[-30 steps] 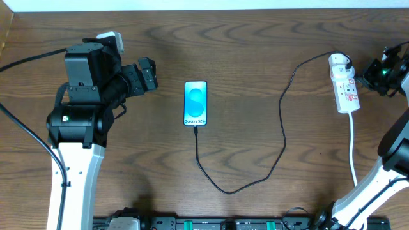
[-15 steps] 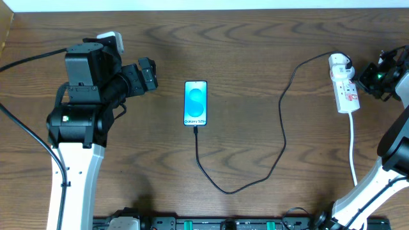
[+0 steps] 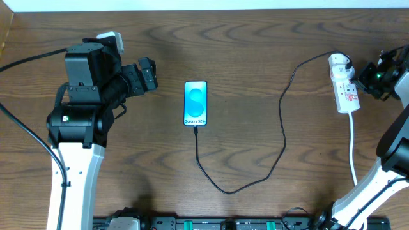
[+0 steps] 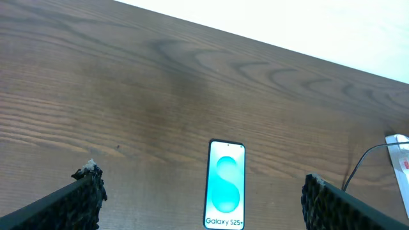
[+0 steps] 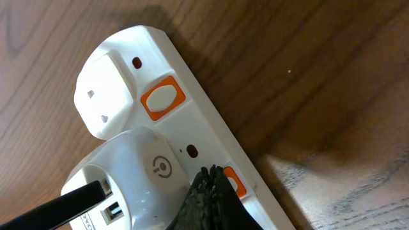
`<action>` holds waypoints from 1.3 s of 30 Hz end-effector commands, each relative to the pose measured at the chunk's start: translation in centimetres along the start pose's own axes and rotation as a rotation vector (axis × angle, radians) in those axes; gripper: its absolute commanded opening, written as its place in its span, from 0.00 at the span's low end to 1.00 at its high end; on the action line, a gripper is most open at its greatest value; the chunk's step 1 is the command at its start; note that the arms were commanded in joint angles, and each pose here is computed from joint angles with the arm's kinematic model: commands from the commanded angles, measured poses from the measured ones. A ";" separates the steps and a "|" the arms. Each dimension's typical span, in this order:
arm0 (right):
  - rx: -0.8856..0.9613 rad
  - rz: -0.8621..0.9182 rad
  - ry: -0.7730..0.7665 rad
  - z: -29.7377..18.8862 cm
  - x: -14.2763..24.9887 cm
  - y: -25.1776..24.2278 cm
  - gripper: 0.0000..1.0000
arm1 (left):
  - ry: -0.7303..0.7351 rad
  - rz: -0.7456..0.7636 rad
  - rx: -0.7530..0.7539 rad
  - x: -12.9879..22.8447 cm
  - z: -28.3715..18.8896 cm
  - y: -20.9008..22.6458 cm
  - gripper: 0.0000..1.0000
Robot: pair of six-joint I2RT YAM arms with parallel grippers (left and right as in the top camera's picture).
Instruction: Plug charger to phone and switch on socket
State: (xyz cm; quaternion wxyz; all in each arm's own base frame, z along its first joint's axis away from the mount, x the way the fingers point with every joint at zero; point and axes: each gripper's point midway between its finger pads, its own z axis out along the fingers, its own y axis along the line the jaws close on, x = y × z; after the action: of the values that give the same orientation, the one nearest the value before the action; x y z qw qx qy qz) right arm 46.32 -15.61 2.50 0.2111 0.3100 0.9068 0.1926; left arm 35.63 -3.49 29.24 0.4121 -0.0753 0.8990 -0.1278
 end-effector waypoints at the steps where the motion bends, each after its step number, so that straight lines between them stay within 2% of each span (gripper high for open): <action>1: -0.035 0.000 0.127 2.1 4.1 2.0 0.01 | -0.005 0.010 -0.016 0.0 -0.1 0.4 0.98; 8: -0.041 -0.022 0.143 2.7 4.9 3.3 0.01 | -0.005 0.010 -0.016 0.0 -0.1 0.4 0.98; 32: -0.041 0.067 0.195 2.6 6.2 3.8 0.01 | -0.003 0.010 -0.017 0.0 0.0 0.4 0.98; 36: 0.017 0.058 0.161 2.7 5.5 2.7 0.01 | -0.003 0.010 -0.017 0.0 0.0 0.4 0.98; 39: 0.030 0.058 0.084 2.3 3.3 1.6 0.01 | -0.001 0.010 -0.017 0.0 0.0 0.4 0.98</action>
State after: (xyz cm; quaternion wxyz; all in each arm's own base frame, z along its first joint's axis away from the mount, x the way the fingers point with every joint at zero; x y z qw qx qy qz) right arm 46.05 -15.13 2.62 0.1933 0.3463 0.9036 0.1620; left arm 35.64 -3.49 29.22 0.4119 -0.0753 0.8991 -0.1278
